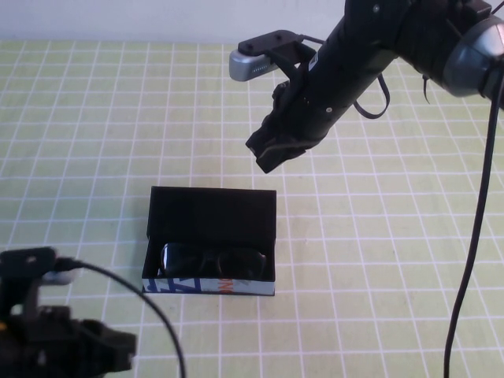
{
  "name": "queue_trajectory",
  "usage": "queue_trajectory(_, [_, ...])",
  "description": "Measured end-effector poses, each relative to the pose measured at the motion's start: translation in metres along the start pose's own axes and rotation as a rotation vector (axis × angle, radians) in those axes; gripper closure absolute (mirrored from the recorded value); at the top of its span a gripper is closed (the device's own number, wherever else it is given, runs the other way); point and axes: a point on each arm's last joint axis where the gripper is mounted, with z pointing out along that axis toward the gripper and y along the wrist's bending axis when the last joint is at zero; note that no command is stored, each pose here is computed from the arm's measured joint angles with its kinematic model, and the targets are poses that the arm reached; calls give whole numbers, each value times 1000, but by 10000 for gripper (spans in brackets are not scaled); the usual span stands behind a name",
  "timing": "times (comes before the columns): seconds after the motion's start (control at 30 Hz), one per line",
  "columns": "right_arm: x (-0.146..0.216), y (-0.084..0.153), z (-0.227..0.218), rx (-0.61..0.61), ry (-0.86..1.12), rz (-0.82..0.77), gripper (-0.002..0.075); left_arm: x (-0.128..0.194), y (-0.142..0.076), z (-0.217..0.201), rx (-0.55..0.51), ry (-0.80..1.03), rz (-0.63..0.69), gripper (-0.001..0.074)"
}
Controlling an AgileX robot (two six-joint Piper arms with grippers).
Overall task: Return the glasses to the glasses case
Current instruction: Close the glasses case
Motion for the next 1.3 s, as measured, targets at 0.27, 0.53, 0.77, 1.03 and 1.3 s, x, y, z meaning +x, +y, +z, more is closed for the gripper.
queue_trajectory(0.27, [0,-2,-1,2,-5,6,737,-26,-1,54,157,60,65,737])
queue_trajectory(0.53, [-5,-9,11,31,-54,38,737,-43,7,94,204,66,71,737])
queue_trajectory(0.77, [-8,-27,23,60,-98,108,737,-45,14,111,204,47,82,737])
queue_trajectory(1.03, [-1,-66,30,93,-130,263,737,-50,17,121,196,50,116,737])
queue_trajectory(1.3, [11,-93,74,40,-80,370,737,-52,17,125,200,53,109,737])
